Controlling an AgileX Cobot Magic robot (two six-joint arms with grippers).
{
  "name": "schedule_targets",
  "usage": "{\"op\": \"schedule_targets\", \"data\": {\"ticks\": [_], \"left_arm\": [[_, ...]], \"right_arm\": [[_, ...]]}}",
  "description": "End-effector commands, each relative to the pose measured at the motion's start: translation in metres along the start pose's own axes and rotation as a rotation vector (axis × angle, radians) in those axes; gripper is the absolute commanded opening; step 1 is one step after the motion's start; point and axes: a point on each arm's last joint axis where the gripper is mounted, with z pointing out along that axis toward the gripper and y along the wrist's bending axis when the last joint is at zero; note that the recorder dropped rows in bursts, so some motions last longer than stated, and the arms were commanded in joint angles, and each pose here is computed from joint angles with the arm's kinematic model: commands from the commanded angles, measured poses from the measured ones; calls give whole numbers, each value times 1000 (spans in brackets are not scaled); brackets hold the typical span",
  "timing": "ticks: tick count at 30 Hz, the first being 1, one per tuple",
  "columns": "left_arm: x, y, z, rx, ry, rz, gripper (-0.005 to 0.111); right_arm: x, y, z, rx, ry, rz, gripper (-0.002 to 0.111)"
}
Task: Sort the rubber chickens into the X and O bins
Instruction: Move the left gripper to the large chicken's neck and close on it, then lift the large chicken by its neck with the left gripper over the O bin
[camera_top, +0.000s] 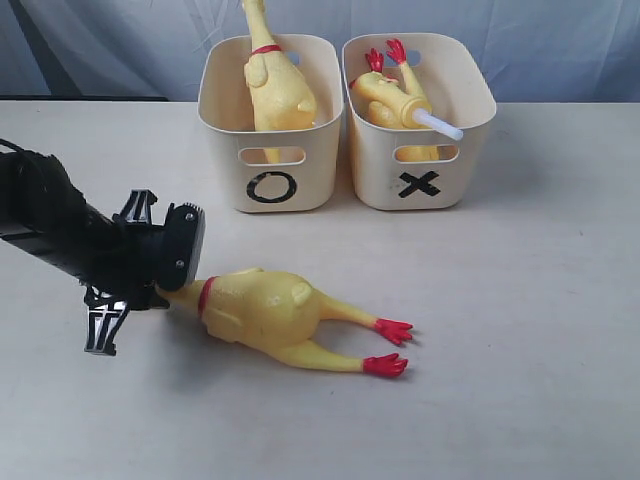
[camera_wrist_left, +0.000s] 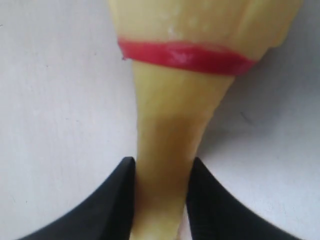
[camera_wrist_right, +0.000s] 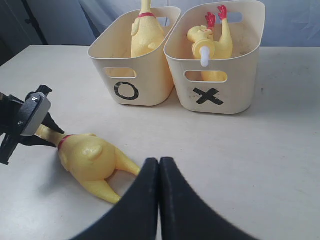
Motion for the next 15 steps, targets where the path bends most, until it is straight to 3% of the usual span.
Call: {"op": "schedule_targets", "data": {"ticks": [1, 8, 15], "left_arm": [[-1, -1, 0, 13, -5, -6, 16], [-4, -5, -1, 59, -30, -56, 1], [-11, -2, -21, 21, -87, -124, 0]], "right_arm": [[0, 0, 0, 3, -10, -4, -1], [0, 0, 0, 3, -10, -4, -1], [0, 0, 0, 3, -10, -4, -1]]}}
